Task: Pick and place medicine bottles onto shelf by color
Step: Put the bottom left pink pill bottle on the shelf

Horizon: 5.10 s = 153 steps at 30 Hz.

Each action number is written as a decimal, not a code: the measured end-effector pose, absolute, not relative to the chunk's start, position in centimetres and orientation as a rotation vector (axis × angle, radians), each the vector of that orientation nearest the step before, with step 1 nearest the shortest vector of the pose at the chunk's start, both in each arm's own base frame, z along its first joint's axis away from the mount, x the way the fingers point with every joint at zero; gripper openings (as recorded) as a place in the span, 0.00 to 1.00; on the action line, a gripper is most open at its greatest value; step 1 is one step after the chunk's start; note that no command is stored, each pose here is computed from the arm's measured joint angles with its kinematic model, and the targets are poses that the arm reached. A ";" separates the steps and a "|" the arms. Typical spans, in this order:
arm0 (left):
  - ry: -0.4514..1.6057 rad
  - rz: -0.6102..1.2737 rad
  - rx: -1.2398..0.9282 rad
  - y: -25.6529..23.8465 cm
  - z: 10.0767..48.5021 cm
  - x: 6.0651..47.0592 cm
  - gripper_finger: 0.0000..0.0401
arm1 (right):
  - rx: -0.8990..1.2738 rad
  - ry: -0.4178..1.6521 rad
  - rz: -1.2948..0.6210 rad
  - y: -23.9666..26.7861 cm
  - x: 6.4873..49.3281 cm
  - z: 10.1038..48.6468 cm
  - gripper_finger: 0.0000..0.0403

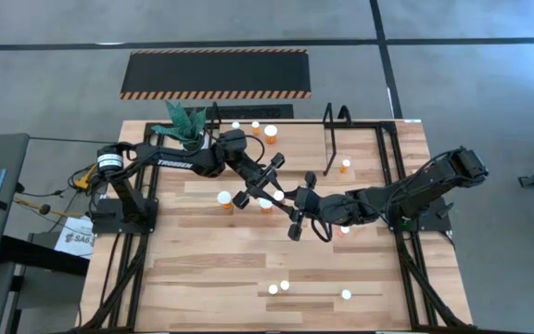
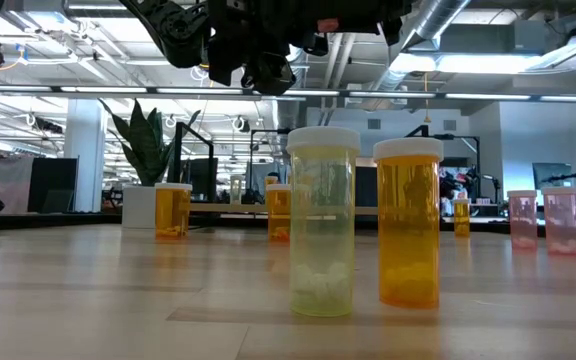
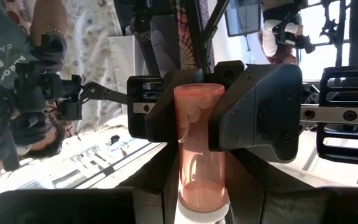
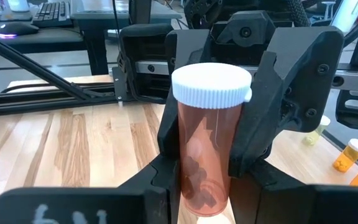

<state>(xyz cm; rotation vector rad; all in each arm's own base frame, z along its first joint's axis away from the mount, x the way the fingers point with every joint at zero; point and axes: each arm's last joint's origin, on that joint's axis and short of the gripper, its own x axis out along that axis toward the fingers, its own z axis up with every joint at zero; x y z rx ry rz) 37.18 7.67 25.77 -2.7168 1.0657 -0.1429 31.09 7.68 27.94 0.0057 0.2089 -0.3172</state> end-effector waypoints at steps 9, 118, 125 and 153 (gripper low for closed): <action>1.109 -0.156 -2.691 7.7 25.8 37.1 0.24 | 0.012 0.204 -0.313 7.7 31.1 28.0 0.29; 1.085 -0.278 -2.421 11.4 25.4 35.7 0.61 | 0.067 0.249 -0.285 7.3 25.9 31.6 0.29; 1.112 -0.645 -1.843 11.0 25.3 35.1 0.60 | 0.068 0.228 -0.260 7.7 25.0 32.4 0.29; 0.183 0.517 -1.350 13.1 21.6 37.6 0.60 | 0.063 0.241 -0.265 7.8 25.2 32.1 0.29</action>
